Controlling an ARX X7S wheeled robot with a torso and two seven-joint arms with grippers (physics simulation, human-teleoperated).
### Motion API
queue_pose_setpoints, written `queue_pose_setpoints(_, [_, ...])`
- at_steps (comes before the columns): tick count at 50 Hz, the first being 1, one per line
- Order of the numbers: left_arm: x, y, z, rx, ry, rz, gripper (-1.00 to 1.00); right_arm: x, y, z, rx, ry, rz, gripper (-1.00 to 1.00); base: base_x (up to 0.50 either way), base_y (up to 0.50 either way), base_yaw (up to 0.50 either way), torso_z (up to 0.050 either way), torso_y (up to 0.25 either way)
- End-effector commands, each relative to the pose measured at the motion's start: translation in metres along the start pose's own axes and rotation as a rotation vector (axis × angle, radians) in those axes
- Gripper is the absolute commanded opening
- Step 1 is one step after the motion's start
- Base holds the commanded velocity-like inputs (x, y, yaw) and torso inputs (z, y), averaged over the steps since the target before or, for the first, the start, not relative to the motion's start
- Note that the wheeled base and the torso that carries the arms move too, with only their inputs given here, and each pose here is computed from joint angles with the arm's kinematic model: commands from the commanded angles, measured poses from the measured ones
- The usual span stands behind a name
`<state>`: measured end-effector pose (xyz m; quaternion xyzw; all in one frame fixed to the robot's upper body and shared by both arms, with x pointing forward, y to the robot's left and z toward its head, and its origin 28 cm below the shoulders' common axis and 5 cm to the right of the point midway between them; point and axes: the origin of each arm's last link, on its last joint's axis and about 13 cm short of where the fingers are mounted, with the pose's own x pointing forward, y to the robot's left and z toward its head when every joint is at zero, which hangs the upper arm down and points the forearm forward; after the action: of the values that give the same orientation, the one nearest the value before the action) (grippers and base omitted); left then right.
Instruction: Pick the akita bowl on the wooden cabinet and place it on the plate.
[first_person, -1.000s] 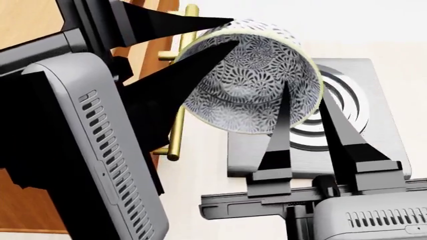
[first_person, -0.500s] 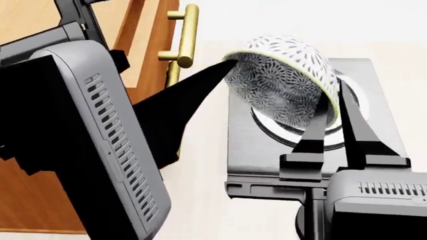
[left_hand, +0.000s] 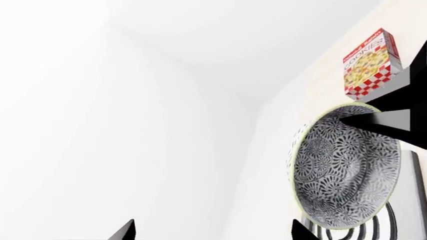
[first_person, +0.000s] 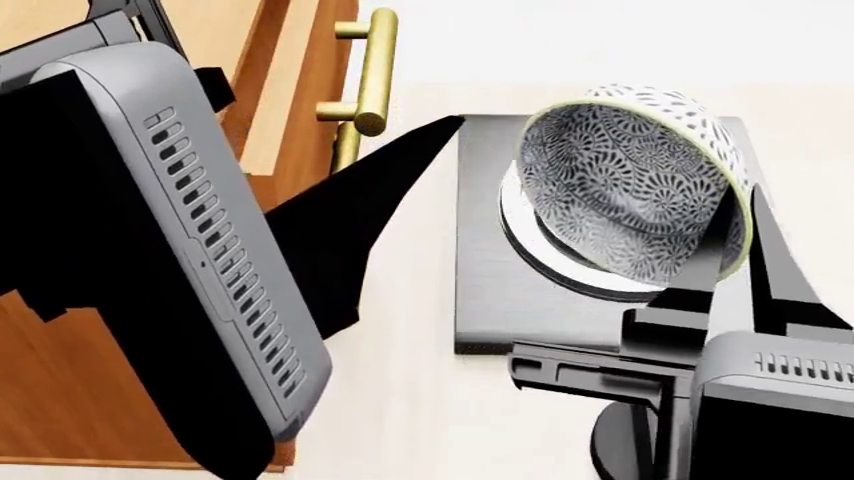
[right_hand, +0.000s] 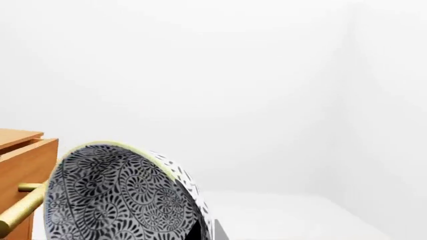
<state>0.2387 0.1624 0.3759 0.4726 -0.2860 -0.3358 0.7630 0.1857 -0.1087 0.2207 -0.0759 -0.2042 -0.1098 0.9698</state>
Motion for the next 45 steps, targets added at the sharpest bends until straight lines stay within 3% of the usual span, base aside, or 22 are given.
queue_pose_setpoints(1, [-0.001,0.001,0.000,0.002,0.002,0.011,1.00,0.001,-0.010,0.003,0.009,-0.001,-0.072,-1.00,0.00,0.00,0.00,0.000,0.000])
queue_pose_setpoints(25, [0.002,0.000,-0.001,-0.001,0.000,0.013,1.00,-0.006,-0.035,0.003,0.036,0.020,-0.221,-1.00,0.00,0.00,0.00,0.000,0.000])
queue_pose_setpoints(28, [0.002,0.000,-0.001,-0.002,-0.001,0.012,1.00,-0.007,-0.036,0.003,0.071,0.026,-0.232,-1.00,0.00,0.00,0.00,0.000,0.000])
queue_pose_setpoints(45, [0.001,-0.001,-0.002,-0.007,0.004,0.016,1.00,-0.011,-0.047,0.007,0.074,-0.037,-0.343,-1.00,0.00,0.00,0.00,0.000,0.000])
